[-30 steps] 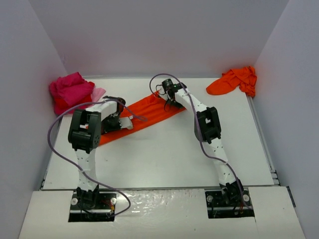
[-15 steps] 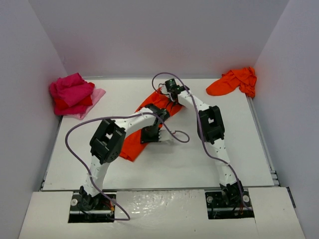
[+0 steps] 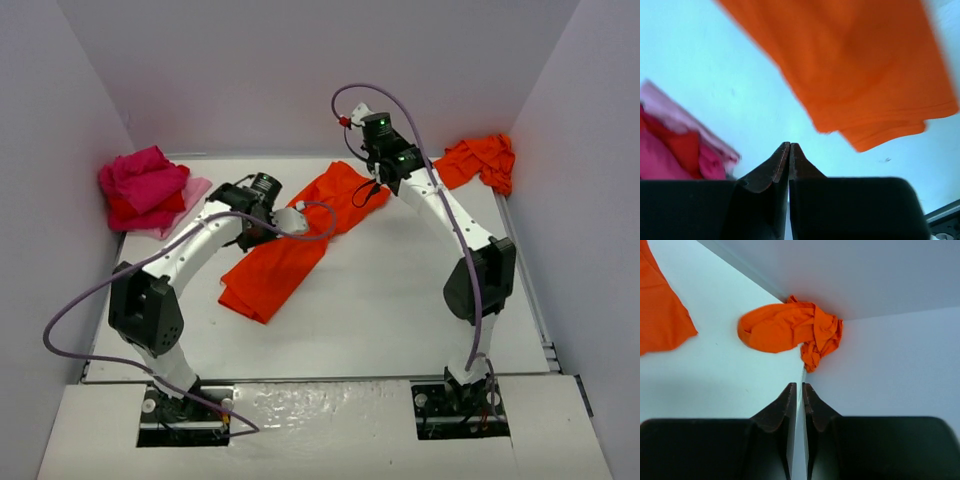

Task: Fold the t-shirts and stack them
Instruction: Fold the tshirt

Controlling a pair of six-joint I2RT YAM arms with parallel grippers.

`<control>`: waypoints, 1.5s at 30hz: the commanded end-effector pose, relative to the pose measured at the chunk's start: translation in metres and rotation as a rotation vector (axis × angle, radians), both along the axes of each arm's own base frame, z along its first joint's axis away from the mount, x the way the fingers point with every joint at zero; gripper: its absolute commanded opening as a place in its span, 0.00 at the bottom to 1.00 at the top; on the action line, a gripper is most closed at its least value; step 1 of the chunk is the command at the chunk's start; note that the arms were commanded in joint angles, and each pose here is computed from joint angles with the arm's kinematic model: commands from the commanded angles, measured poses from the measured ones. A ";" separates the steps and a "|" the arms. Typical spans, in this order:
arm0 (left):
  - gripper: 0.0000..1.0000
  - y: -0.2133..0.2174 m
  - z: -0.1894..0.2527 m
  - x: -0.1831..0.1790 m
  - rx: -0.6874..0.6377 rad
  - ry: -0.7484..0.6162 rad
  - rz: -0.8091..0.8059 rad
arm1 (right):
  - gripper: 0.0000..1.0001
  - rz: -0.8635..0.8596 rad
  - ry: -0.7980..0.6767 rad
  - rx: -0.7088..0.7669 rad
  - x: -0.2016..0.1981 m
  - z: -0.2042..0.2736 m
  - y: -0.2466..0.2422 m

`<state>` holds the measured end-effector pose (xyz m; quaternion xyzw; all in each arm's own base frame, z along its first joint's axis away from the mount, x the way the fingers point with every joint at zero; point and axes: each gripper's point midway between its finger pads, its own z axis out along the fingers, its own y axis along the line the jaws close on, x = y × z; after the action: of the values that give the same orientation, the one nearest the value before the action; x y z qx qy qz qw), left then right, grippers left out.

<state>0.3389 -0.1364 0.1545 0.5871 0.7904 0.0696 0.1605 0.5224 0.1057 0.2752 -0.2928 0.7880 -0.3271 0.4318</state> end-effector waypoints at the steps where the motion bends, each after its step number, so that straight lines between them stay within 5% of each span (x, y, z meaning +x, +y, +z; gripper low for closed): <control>1: 0.00 0.081 -0.036 0.022 0.219 -0.010 0.135 | 0.04 -0.036 0.075 -0.019 -0.043 -0.025 -0.019; 12: 0.00 0.114 -0.112 0.030 0.346 0.112 0.132 | 0.05 0.115 0.122 0.116 -0.111 -0.013 -0.031; 20: 0.00 0.088 -0.123 -0.041 0.431 0.391 -0.070 | 0.07 0.155 0.127 0.182 -0.118 -0.011 -0.024; 29: 0.00 0.018 -0.121 -0.100 0.515 0.445 -0.307 | 0.08 0.174 0.166 0.209 -0.116 -0.023 -0.016; 35: 0.00 -0.044 -0.118 -0.135 0.493 0.459 -0.448 | 0.08 0.177 0.167 0.205 -0.117 -0.023 -0.017; 39: 0.00 -0.104 -0.103 -0.151 0.315 0.436 -0.481 | 0.08 0.184 0.175 0.199 -0.120 -0.025 -0.018; 45: 0.00 -0.134 -0.026 -0.123 0.078 0.164 -0.447 | 0.08 0.189 0.186 0.205 -0.123 -0.029 -0.017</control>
<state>0.1968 -0.2610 0.0518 0.7854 0.6166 0.0276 -0.0461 0.3972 0.0887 0.2387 -0.3583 0.8261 -0.1787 0.3966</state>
